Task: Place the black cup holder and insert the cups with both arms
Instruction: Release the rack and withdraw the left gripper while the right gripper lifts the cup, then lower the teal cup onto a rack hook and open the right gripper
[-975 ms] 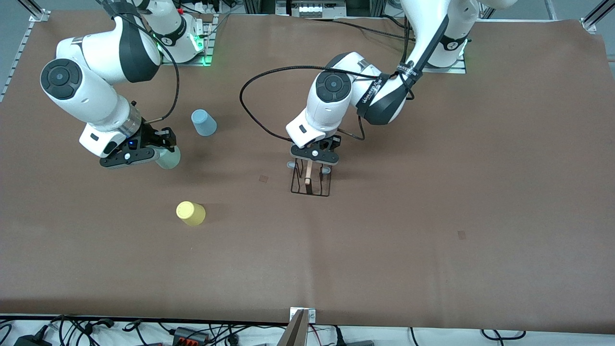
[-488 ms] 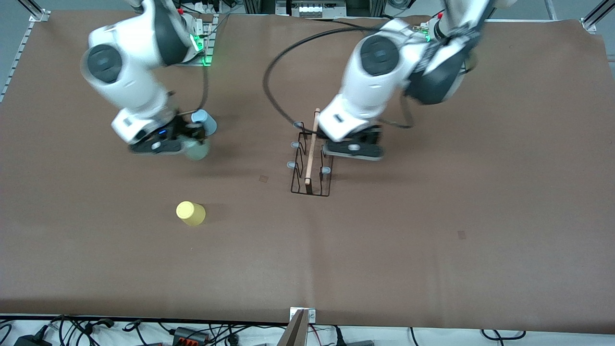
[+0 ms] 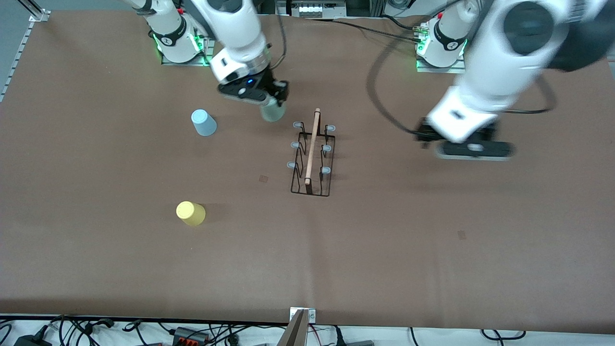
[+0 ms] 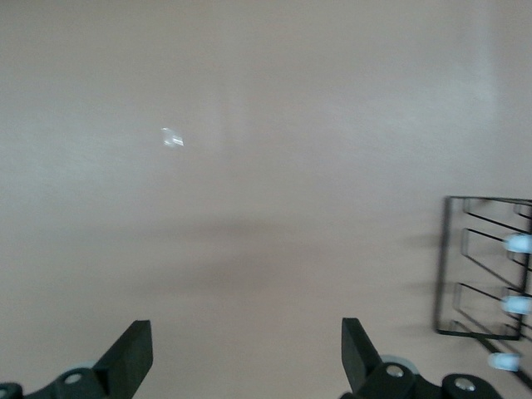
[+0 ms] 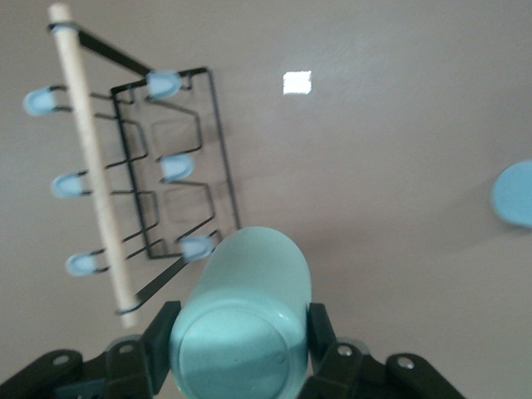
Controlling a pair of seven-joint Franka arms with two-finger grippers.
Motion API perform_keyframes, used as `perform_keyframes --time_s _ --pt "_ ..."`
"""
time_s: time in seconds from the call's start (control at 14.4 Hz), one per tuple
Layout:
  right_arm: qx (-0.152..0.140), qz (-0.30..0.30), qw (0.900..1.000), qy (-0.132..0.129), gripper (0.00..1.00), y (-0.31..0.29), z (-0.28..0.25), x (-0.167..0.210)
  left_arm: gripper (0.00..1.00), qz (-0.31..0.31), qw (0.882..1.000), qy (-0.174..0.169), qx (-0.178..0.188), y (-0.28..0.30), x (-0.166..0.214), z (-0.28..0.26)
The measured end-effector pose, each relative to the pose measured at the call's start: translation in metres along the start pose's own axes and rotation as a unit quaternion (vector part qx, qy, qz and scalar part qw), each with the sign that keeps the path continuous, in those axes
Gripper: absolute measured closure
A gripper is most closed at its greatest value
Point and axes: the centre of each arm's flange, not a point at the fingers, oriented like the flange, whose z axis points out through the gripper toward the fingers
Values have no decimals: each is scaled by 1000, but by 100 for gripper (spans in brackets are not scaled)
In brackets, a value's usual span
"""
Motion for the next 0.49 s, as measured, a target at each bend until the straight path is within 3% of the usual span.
perform_keyframes --time_s 0.21,0.49 --pt "21 1 1000 1 33 -14 14 -9 0 -42 997 1 -61 -88 5 -13" --pt "25 -13 1000 6 33 -23 45 -9 0 -7 998 12 -66 -141 -17 -21"
